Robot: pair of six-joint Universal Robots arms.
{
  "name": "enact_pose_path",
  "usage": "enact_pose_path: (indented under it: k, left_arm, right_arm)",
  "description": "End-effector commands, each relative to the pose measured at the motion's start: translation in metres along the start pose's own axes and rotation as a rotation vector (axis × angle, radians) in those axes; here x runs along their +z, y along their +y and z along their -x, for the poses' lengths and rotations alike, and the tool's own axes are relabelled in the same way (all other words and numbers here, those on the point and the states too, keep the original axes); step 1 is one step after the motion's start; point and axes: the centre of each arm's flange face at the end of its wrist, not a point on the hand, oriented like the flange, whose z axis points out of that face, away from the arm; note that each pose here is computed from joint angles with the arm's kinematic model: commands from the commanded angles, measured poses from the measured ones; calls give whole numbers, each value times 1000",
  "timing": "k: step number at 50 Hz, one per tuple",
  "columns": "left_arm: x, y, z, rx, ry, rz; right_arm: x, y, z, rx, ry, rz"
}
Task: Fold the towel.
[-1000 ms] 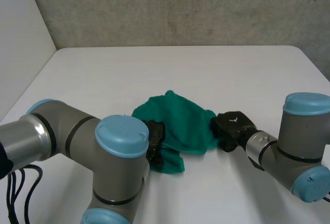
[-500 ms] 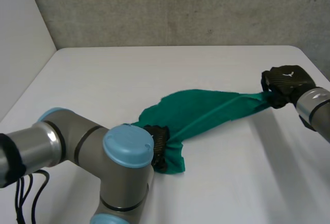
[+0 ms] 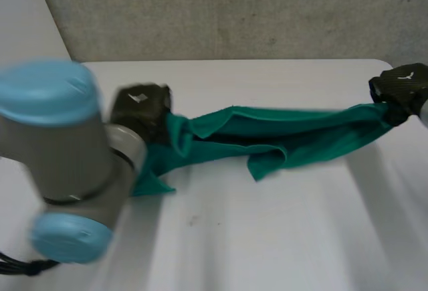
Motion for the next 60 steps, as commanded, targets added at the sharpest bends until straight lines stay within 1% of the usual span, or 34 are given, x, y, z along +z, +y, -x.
enact_pose_path:
  k: [1,4,6,7,10,12,14,15,16,17,19,22,23,24,25,26,27,29,32,37,38,41,42,45,46,49,50,53,54,60]
  left_arm:
    - [0,-8,36,113,-3,48]
    - [1,21,51,190,38,209]
    - [2,29,50,195,50,243]
    - [8,52,51,217,60,339]
    - [16,63,52,219,60,378]
    - [23,64,53,219,56,373]
    - [39,53,58,211,34,322]
    - [52,41,62,209,14,268]
    - [52,41,62,209,13,268]
    - [60,31,65,213,1,229]
    - [83,-24,76,264,-60,11]
    - [91,-79,83,309,-122,-226]
    - [93,-114,87,333,-177,-401]
    - [92,-131,90,338,-206,-486]
    - [88,-147,93,338,-237,-570]
    - [84,-161,95,334,-260,-640]
    - [76,-181,101,330,-300,-755]
    - [71,-188,104,329,-311,-798]
    - [74,-168,107,333,-282,-714]
    - [86,-111,108,303,-209,-506]
    - [89,-88,110,293,-191,-435]
    - [90,-66,112,284,-175,-367]
    - [89,-34,113,269,-149,-271]
    - [85,-4,109,256,-115,-181]
    - [81,15,105,252,-92,-126]
    - [75,41,101,247,-57,-49]
    - [70,57,101,242,-37,0]
    - [67,72,97,239,-6,42]
    - [64,95,92,238,34,111]
    - [62,108,90,246,56,161]
  right_arm:
    - [-34,3,8,-187,-153,187]
    - [-39,9,15,-230,-218,243]
    - [-39,11,16,-235,-221,249]
    - [-34,12,22,-242,-230,251]
    - [-24,14,34,-258,-254,240]
    - [-15,15,40,-270,-249,222]
    - [2,6,41,-286,-190,166]
    - [13,-6,37,-286,-123,113]
    - [13,-6,37,-286,-122,113]
    - [18,-15,33,-282,-80,78]
    - [31,-70,8,-220,131,-138]
    - [31,-115,-10,-123,258,-348]
    - [29,-136,-23,-56,322,-476]
    - [29,-136,-23,-55,322,-478]
    - [28,-144,-29,-25,349,-533]
    - [22,-158,-39,20,392,-634]
    - [10,-173,-48,62,426,-723]
    - [-2,-180,-52,83,430,-761]
    - [-14,-173,-44,88,389,-729]
    - [-2,-136,-8,65,232,-628]
    - [1,-123,3,62,184,-594]
    - [3,-110,11,62,145,-560]
    - [6,-91,23,67,97,-503]
    - [8,-70,38,73,46,-438]
    - [9,-56,47,80,17,-395]
    - [10,-36,61,83,-24,-333]
    - [9,-25,70,73,-46,-297]
    - [13,-7,80,48,-70,-244]
    - [16,4,84,27,-81,-209]
    - [20,16,91,-16,-89,-171]
